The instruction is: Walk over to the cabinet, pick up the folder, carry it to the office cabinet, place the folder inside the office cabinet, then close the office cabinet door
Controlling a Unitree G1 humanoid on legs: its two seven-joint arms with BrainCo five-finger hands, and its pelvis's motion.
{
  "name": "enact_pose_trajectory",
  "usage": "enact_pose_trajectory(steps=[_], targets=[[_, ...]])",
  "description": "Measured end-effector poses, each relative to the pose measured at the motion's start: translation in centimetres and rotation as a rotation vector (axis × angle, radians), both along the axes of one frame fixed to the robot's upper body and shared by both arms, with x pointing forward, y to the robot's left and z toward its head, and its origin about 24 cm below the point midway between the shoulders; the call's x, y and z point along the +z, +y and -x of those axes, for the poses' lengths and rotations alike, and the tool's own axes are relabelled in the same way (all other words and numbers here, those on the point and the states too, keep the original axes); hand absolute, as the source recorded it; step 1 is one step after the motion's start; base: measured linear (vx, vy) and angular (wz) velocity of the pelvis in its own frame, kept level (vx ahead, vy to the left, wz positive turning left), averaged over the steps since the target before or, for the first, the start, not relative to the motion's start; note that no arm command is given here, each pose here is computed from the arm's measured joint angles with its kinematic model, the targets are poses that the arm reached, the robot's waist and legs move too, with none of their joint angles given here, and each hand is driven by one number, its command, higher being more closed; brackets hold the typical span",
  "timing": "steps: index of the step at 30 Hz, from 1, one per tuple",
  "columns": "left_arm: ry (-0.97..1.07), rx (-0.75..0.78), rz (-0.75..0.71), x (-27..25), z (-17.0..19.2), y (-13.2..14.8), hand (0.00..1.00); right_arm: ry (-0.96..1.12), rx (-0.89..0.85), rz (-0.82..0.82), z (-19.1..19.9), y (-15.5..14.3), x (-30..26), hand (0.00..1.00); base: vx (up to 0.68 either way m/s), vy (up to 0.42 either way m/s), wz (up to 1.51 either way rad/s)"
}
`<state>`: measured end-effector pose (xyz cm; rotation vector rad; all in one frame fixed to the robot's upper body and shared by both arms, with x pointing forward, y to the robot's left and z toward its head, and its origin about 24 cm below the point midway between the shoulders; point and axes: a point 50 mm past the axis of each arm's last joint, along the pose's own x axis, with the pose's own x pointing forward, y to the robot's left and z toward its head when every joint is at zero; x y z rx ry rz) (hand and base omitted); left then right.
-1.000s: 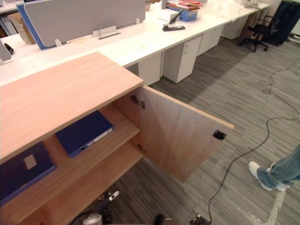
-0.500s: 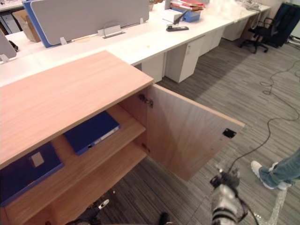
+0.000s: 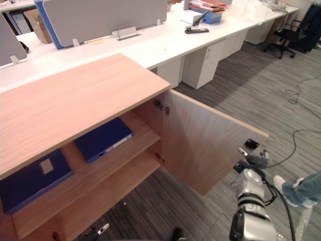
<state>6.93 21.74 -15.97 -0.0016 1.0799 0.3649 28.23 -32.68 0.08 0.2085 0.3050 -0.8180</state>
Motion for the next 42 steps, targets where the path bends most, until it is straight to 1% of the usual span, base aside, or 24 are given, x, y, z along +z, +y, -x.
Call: enact_pose_trajectory(steps=[1, 8, 11, 15, 19, 21, 24, 25, 26, 27, 29, 30, 31, 32, 33, 34, 36, 37, 38, 39, 40, 42], targets=[[0.000, 0.003, 0.005, 0.0, 0.1, 0.0, 0.00, -0.001, 0.017, -0.005, -0.6, 0.3, 0.3, 0.00, -0.05, 0.035, 0.07], [0.012, 0.005, 0.008, -0.1, 0.7, -0.1, 0.00, 0.034, 0.037, 0.024, -1.9, -0.7, 1.6, 0.00, -0.08, 0.028, 0.04], [0.017, 0.007, 0.007, -0.1, 1.0, 0.0, 0.00, 0.006, 0.020, 0.003, -2.6, -1.1, 2.8, 0.00, -0.09, 0.012, 0.07], [0.024, 0.007, 0.007, -0.2, 1.5, 0.1, 0.00, -0.037, 0.027, 0.032, -3.6, -2.1, 5.1, 0.00, -0.09, 0.004, 0.12], [0.044, 0.013, 0.011, -0.2, 2.4, 0.2, 0.00, -0.062, 0.050, 0.044, -4.4, -2.3, 6.5, 0.00, -0.03, -0.004, 0.01], [0.044, 0.012, 0.012, -0.3, 2.5, 0.2, 0.00, -0.050, 0.084, 0.074, -4.5, -2.4, 6.7, 0.00, -0.01, 0.003, -0.03], [0.046, 0.009, 0.016, -0.3, 2.6, 0.2, 0.00, 0.025, 0.206, 0.202, -5.0, -1.6, 6.8, 0.00, -0.03, 0.019, -0.09], [0.046, 0.007, 0.018, -0.3, 2.6, 0.1, 0.00, 0.061, 0.267, 0.280, -4.9, -1.4, 6.8, 0.00, -0.06, 0.013, -0.20], [0.050, 0.006, 0.020, -0.3, 2.8, 0.1, 0.00, 0.150, 0.414, 0.444, -4.5, -1.0, 6.6, 0.00, -0.05, 0.004, -0.26], [0.052, 0.003, 0.022, -0.3, 2.9, 0.1, 0.00, 0.193, 0.491, 0.503, -4.3, -0.7, 6.4, 0.00, -0.03, -0.018, -0.46], [0.056, -0.013, 0.035, -0.3, 3.0, 0.1, 0.00, 0.397, 0.813, 0.698, -2.7, 0.5, 4.8, 0.00, -0.02, -0.061, -0.50], [0.055, -0.018, 0.038, -0.3, 3.0, 0.2, 0.00, 0.456, 0.909, 0.727, -2.2, 0.9, 4.2, 0.00, -0.01, -0.085, -0.29], [0.051, -0.030, 0.040, -0.3, 2.8, 0.2, 0.00, 0.546, 1.057, 0.758, -1.1, 1.6, 3.2, 0.00, 0.00, -0.136, -0.18], [0.042, -0.047, 0.043, -0.2, 2.4, 0.3, 0.00, 0.636, 1.315, 0.757, 0.2, 3.6, 2.2, 0.00, 0.00, -0.144, -0.12], [0.029, -0.056, 0.044, -0.2, 1.8, 0.3, 0.00, 0.654, 1.532, 0.720, 1.3, 6.2, 1.4, 0.00, 0.00, -0.125, -0.05], [0.028, -0.061, 0.042, -0.1, 1.7, 0.4, 0.00, 0.646, 1.581, 0.707, 1.5, 7.0, 1.2, 0.00, 0.00, -0.138, 0.02], [-0.004, -0.081, 0.041, 0.1, 0.4, 0.5, 0.00, 0.556, 1.986, 0.568, 3.7, 13.8, 0.2, 0.00, 0.00, -0.170, 0.04], [-0.012, -0.086, 0.040, 0.1, 0.1, 0.5, 0.00, 0.520, 2.081, 0.527, 4.3, 15.7, -0.1, 0.00, 0.00, -0.169, 0.16], [-0.031, -0.092, 0.041, 0.2, -0.7, 0.3, 0.00, 0.425, 2.251, 0.430, 5.7, 19.7, -0.6, 0.00, 0.00, -0.149, 0.22], [-0.041, -0.094, 0.042, 0.3, -1.1, 0.3, 0.00, 0.374, 2.319, 0.385, 6.4, 21.5, -0.7, 0.00, -0.01, -0.118, 0.34], [-0.059, -0.087, 0.045, 0.4, -1.7, 0.1, 0.00, 0.272, 2.444, 0.303, 7.7, 24.9, -0.6, 0.00, -0.01, -0.080, 0.28], [-0.061, -0.071, 0.046, 0.4, -1.7, 0.1, 0.00, 0.212, 2.497, 0.272, 8.2, 26.4, -0.2, 0.00, 0.00, -0.055, 0.27]])
